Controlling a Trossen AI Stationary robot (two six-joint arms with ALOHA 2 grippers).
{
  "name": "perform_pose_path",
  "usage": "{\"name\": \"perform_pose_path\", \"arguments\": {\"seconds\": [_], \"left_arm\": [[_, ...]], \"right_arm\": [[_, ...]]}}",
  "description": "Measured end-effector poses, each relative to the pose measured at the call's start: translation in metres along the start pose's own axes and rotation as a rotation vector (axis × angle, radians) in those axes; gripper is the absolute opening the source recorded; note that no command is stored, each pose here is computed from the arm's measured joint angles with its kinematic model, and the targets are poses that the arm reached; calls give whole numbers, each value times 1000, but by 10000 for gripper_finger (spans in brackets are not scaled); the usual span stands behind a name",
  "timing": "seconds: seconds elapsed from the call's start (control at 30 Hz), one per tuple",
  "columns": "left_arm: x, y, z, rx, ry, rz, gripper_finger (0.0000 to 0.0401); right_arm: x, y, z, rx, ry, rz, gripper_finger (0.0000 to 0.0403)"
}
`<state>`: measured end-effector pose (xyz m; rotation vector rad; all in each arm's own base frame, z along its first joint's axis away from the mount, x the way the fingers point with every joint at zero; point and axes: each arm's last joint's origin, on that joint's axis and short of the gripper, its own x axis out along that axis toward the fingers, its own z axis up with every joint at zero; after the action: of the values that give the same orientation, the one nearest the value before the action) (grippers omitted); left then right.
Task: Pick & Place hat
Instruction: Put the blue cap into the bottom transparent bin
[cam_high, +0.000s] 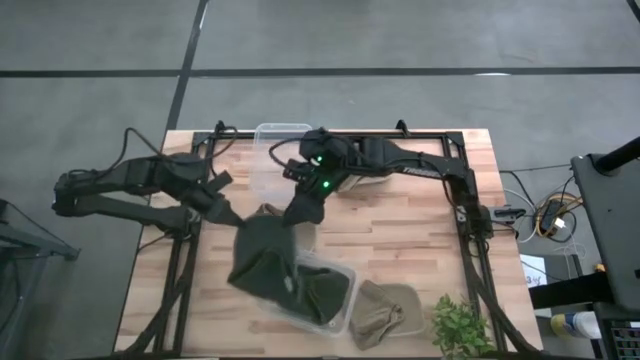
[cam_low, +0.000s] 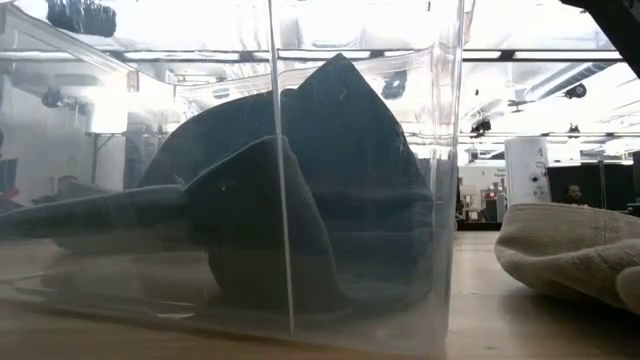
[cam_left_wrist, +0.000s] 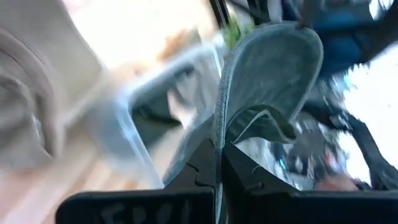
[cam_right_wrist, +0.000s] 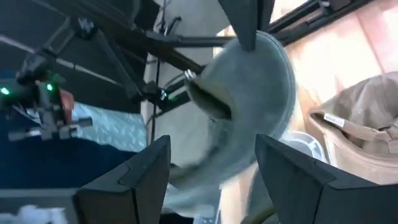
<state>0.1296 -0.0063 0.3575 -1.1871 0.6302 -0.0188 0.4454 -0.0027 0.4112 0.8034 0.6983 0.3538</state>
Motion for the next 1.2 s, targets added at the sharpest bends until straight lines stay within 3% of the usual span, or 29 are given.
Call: {"name": "perform_pose_path", "arguments": {"seconds": [0.17, 0.3, 0.47, 0.6, 0.8, 1.2], "left_arm": [[-5, 2, 3, 6, -178, 68, 4], [-12, -3, 4, 27, -233, 9, 4], [-19, -8, 6, 54, -333, -43, 4], [-21, -8, 9, 64, -455, -4, 5], [-19, -16, 18, 93, -605, -26, 5], [-4, -19, 27, 105, -630, -7, 5]], "right_arm": [[-26, 13, 3, 20, -47, 18, 228], [-48, 18, 7, 20, -101, 8, 227], [-87, 27, 11, 3, -274, -97, 226], [-109, 29, 12, 5, -400, -222, 226], [-112, 28, 11, 33, -445, -299, 226], [-97, 13, 4, 93, -353, -399, 224]]}}
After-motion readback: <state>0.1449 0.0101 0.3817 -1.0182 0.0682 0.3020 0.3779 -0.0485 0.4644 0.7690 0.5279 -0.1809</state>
